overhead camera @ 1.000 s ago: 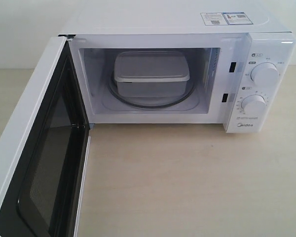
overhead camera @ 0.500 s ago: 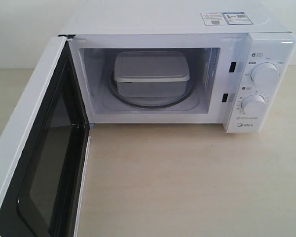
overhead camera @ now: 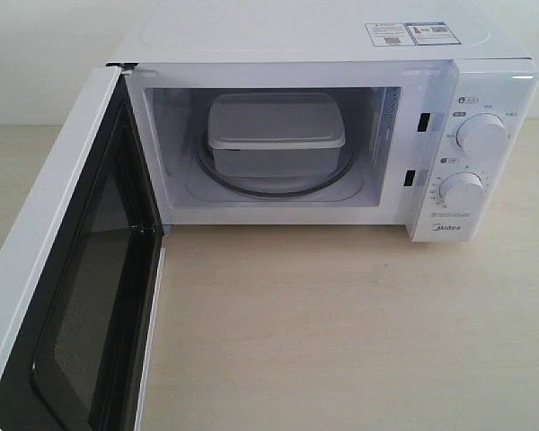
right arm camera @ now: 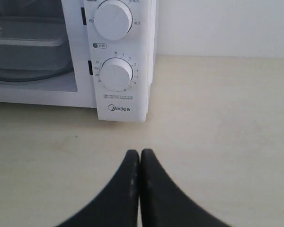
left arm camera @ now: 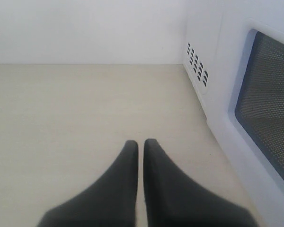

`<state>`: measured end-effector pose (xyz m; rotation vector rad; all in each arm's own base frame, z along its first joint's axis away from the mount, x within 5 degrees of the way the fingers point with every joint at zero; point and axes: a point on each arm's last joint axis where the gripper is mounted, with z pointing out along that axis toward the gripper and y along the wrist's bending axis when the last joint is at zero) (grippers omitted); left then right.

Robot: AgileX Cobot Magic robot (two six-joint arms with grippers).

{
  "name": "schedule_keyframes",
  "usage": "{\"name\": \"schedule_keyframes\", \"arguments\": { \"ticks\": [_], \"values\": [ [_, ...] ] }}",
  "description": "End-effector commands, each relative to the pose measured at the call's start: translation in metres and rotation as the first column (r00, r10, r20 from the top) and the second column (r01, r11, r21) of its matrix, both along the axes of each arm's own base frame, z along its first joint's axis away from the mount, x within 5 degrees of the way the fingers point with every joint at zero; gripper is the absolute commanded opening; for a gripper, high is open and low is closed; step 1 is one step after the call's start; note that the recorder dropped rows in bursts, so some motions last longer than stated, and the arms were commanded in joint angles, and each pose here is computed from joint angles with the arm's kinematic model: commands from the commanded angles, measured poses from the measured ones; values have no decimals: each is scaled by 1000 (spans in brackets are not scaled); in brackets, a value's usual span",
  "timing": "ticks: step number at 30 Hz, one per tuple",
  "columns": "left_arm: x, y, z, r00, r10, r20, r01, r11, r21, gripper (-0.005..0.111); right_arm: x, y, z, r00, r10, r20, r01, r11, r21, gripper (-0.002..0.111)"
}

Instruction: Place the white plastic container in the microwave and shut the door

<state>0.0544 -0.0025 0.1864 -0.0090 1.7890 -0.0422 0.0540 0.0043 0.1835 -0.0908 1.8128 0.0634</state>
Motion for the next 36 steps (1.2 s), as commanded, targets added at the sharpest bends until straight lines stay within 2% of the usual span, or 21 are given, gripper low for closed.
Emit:
{"name": "schedule_keyframes", "arguments": {
  "ticks": [1, 13, 17, 18, 19, 20, 21, 22, 23, 24, 26, 29, 34, 36],
  "values": [
    [0, 0, -1, 1000, 2, 0, -2, 1000, -2, 4, 0, -1, 1, 1000, -8, 9, 8, 1000, -3, 0],
    [0, 0, -1, 1000, 2, 0, -2, 1000, -2, 4, 0, -1, 1, 1000, -8, 9, 8, 1000, -3, 0],
    [0, 0, 2, 1000, -6, 31, 4, 999, 51, 4, 0, -1, 1, 1000, -8, 9, 8, 1000, -3, 0],
    [1, 1, 6, 997, 0, 80, -4, 999, 52, 4, 0, -1, 1, 1000, -8, 9, 8, 1000, -3, 0],
    [2, 1, 11, 992, 9, 126, -12, 1000, 24, 4, 0, -1, 1, 1000, -8, 9, 8, 1000, -3, 0],
    [2, 2, 21, 971, 78, 227, -11, 959, -283, 4, 0, -1, 1, 1000, -8, 9, 8, 1000, -3, 0],
    [2, 4, 29, 947, 135, 290, 4, 902, -431, 4, 0, -1, 1, 1000, -8, 9, 8, 1000, -3, 0],
    [1, 7, 35, 923, 178, 341, 20, 864, -503, 4, 0, -1, 1, 1000, -8, 9, 8, 1000, -3, 0],
    [-2, 9, 48, 889, 208, 408, 44, 848, -529, 4, 0, -1, 1, 1000, -8, 9, 8, 1000, -3, 0],
    [-5, 9, 61, 868, 211, 449, 64, 850, -523, 4, 0, -1, 1, 1000, -8, 9, 8, 1000, -3, 0],
    [-13, 5, 87, 870, 170, 464, 105, 854, -510, 4, 0, -1, 1, 1000, -8, 9, 8, 1000, -3, 0],
    [-13, 0, 115, 911, 101, 400, 110, 875, -471, 4, 0, -1, 1, 1000, -8, 9, 8, 1000, -3, 0],
    [-10, -9, 157, 959, -23, 281, 122, 932, -341, 4, 0, -1, 1, 1000, -8, 9, 8, 1000, -3, 0],
    [-6, -13, 171, 977, -85, 197, 138, 951, -278, 4, 0, -1, 1, 1000, -8, 9, 8, 1000, -3, 0]
  ]
}}
